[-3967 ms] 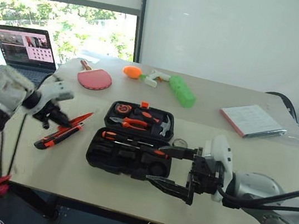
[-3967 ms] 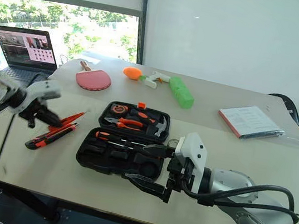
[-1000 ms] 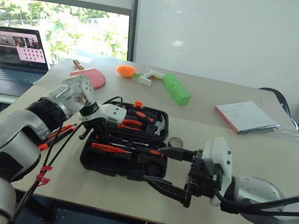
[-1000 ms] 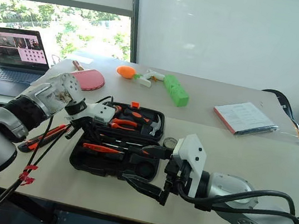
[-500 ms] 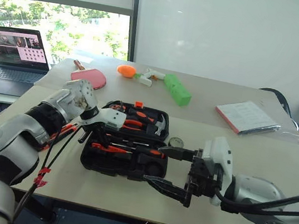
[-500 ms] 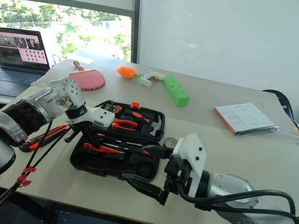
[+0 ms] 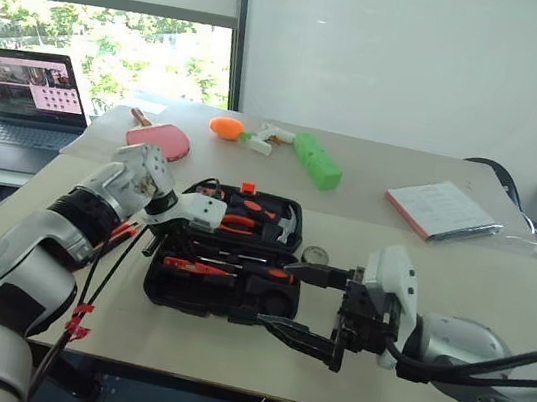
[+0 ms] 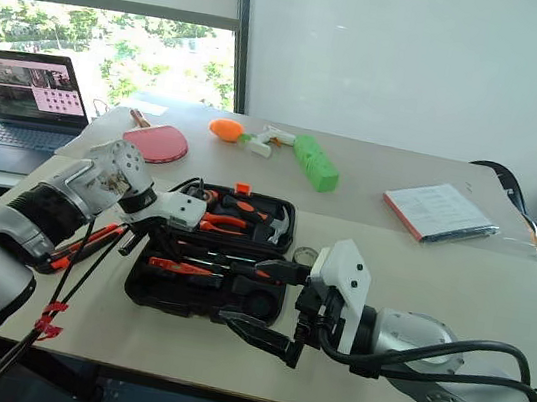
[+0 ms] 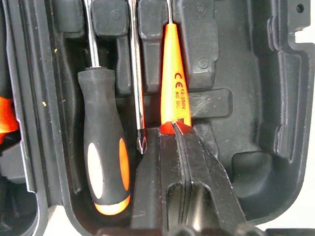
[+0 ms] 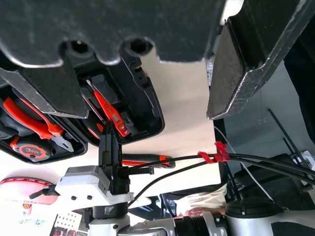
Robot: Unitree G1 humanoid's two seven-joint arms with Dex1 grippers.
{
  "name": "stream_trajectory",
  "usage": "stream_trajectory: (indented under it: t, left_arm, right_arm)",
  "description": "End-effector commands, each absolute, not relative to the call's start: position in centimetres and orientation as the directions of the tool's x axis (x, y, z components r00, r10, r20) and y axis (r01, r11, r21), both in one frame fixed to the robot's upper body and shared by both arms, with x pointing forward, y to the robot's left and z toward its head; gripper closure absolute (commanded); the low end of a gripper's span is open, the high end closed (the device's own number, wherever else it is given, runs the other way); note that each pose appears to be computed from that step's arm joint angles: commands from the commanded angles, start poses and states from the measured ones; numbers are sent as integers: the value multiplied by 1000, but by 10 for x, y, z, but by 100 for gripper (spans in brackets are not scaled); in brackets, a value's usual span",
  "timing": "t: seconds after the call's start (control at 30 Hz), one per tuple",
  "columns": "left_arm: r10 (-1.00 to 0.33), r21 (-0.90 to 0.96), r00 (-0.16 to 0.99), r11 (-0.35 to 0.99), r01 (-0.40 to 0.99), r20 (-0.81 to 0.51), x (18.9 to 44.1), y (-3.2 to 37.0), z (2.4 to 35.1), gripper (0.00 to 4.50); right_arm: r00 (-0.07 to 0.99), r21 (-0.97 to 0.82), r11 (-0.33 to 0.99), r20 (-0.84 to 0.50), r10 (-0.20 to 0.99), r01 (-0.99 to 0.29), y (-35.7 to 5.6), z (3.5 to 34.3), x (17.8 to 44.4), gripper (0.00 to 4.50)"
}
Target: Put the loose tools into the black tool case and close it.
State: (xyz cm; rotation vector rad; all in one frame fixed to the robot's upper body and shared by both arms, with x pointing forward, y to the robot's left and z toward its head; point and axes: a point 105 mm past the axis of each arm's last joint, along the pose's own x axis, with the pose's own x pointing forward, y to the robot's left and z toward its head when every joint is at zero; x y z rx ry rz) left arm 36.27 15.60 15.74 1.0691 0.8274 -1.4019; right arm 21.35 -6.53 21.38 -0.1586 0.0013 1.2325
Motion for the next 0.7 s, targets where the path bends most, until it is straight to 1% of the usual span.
stream_trajectory:
  t: [0.03, 0.17, 0.27, 0.4, 0.47, 0.6, 0.67, 0.7]
  left_arm:
    - [-317, 69, 25, -129, 989, -948, 360, 159, 146, 447]
    - [-317, 75, 30, -131, 989, -948, 361, 160, 144, 447]
    - [-342, 86, 39, -122, 989, -939, 361, 158, 148, 447]
    - [-422, 112, 68, -80, 991, -904, 361, 155, 169, 447]
    - [-464, 154, 118, -41, 987, -878, 362, 162, 187, 447]
    - [-534, 170, 181, 69, 983, -826, 359, 179, 207, 447]
    - [-542, 201, 300, 235, 951, -785, 356, 210, 212, 397]
    - [-532, 203, 347, 310, 929, -773, 352, 225, 211, 382]
  right_arm:
    - [322, -139, 311, -65, 945, -940, -64, 221, 211, 0]
    - [321, -138, 310, -65, 945, -941, -65, 221, 211, 0]
    - [319, -138, 308, -66, 945, -941, -65, 222, 211, 0]
    - [319, -138, 307, -68, 945, -942, -65, 221, 211, 0]
    - [323, -143, 311, -71, 944, -940, -66, 221, 212, 0]
    - [326, -162, 311, -76, 942, -937, -69, 224, 213, 0]
    - [326, -178, 309, -81, 942, -934, -72, 226, 217, 0]
    - [325, -182, 306, -85, 942, -935, -74, 227, 218, 0]
